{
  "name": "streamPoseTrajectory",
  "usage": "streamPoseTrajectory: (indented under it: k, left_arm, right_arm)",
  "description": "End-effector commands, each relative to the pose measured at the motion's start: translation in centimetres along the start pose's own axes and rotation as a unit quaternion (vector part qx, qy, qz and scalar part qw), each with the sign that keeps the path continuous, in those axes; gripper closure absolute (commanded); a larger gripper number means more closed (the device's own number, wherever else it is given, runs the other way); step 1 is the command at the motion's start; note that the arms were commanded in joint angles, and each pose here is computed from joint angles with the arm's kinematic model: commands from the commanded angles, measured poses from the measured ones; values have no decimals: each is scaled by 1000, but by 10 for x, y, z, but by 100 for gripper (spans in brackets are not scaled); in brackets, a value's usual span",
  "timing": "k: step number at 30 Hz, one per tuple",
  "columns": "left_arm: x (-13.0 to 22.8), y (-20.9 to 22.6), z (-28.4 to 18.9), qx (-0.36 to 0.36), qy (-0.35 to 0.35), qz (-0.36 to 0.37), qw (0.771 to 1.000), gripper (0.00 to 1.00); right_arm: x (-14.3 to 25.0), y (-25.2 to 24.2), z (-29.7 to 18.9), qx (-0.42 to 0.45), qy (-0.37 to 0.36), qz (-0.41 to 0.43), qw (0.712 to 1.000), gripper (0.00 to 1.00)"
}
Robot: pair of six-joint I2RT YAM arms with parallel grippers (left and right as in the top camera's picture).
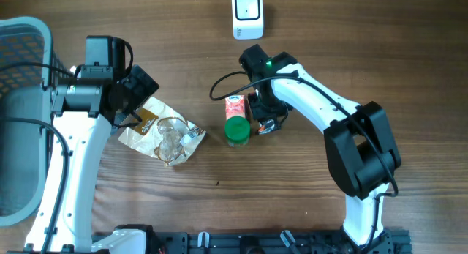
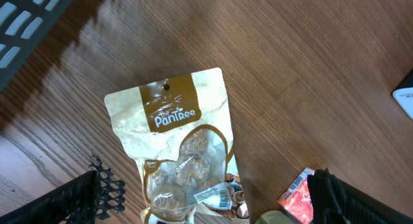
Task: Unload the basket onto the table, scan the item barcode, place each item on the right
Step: 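Lower the right gripper onto the black-red packet and grasp it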
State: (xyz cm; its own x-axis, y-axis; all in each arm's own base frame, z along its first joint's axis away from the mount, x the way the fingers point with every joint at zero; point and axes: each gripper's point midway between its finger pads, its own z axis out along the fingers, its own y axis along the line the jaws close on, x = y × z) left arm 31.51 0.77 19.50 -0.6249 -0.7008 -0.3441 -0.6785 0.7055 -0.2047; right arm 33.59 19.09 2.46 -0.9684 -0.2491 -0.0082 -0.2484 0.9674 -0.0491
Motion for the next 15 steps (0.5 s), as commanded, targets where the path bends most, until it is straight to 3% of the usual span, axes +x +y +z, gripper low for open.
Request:
streamPoseTrajectory:
  k: [1,7,10,15]
  left_arm:
    - [-2,1,0,-2,-1,5,1000,0]
    - [-2,1,0,-2,-1,5,1000,0]
    - [-2,1,0,-2,-1,5,1000,0]
    - [-2,1,0,-2,-1,6,1000,0]
  right_arm:
    - [5,-6,9,14,11,16,1000,69]
    - [6,-4,10,9,13,16,1000,78]
    - [4,-6,9,8,11,22,1000,95]
    - [-12,-12,-10,-116,26,67,991,95]
